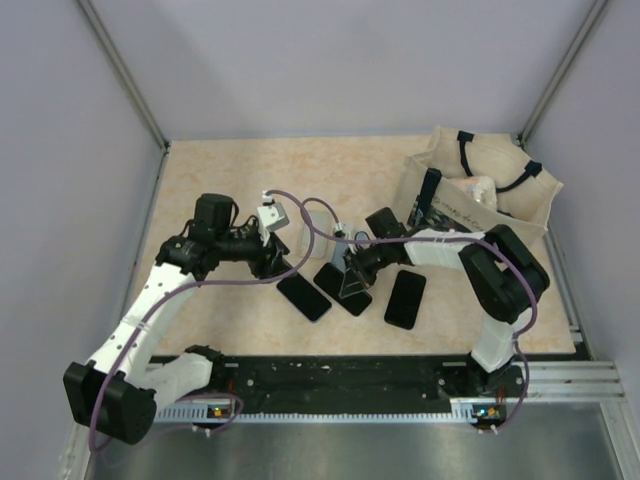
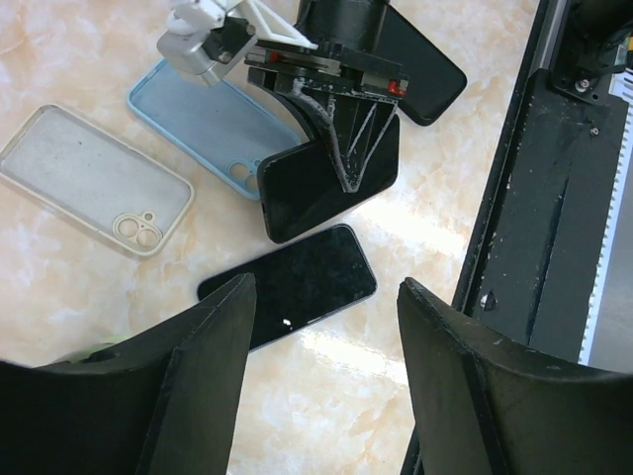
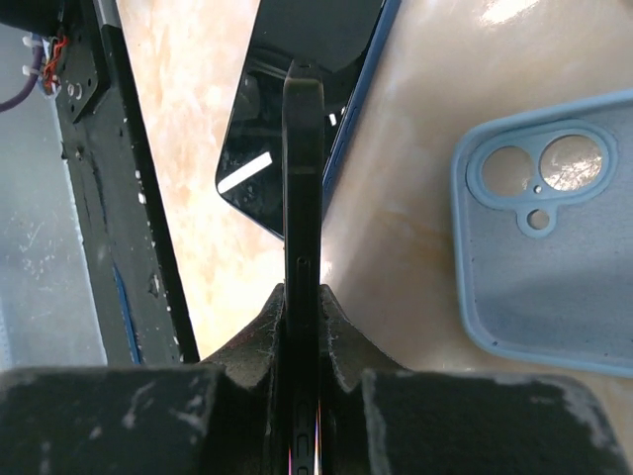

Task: Take the phone out of the phone case
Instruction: Place the phone at the center of the board.

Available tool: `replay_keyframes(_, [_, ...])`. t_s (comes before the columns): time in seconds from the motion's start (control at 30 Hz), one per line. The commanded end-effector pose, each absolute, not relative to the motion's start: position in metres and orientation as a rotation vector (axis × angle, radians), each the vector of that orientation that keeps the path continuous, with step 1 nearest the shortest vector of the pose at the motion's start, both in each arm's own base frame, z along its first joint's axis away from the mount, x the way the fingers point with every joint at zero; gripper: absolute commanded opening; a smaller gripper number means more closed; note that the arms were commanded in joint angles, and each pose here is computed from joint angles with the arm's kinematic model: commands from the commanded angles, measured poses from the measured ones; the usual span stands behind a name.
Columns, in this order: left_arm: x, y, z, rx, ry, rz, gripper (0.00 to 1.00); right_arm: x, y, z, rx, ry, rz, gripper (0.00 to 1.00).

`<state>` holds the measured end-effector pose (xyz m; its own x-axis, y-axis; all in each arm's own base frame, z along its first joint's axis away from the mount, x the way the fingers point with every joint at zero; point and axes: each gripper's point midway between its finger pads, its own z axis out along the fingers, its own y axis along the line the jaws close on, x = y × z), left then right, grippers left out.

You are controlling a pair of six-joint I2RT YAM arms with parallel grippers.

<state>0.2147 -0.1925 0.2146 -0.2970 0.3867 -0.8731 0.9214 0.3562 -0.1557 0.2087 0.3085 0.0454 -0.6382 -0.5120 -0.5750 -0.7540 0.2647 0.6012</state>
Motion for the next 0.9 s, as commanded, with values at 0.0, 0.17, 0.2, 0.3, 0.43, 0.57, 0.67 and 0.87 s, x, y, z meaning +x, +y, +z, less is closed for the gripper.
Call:
replay_keyframes(0.0, [0.215,-0.193,0.236,1.167,1.775,-0.858,0.64,0.224,0.316,0.045,-1.173,2.28,1.306,0.0])
replay_keyframes(0.17, [0.214,-0.192,0.238,1.168,1.774,-0.855,0.65,0.225,0.316,0.033,-1.152,2.367,1.312,0.0])
replay_keyframes(0.2, [0.213,-0.192,0.238,1.169,1.775,-0.857,0.64,0.226,0.315,0.032,-1.149,2.385,1.31,0.0])
replay_keyframes(0.3, [0.213,-0.192,0.238,1.172,1.776,-0.859,0.65,0.228,0.316,0.026,-1.147,2.422,1.294,0.0])
replay_keyframes(0.43, [0.213,-0.192,0.238,1.173,1.78,-0.861,0.65,0.233,0.313,0.02,-1.133,2.471,1.248,0.0])
replay_keyframes(0.57, [0.213,-0.193,0.239,1.178,1.773,-0.867,0.64,0.236,0.312,0.015,-1.125,2.513,1.223,0.0])
replay_keyframes(0.67, [0.213,-0.193,0.24,1.179,1.775,-0.863,0.64,0.237,0.313,0.013,-1.12,2.544,1.227,0.0])
replay_keyframes(0.87, [0.213,-0.193,0.244,1.184,1.769,-0.862,0.64,0.233,0.315,0.011,-1.112,2.576,1.256,0.0])
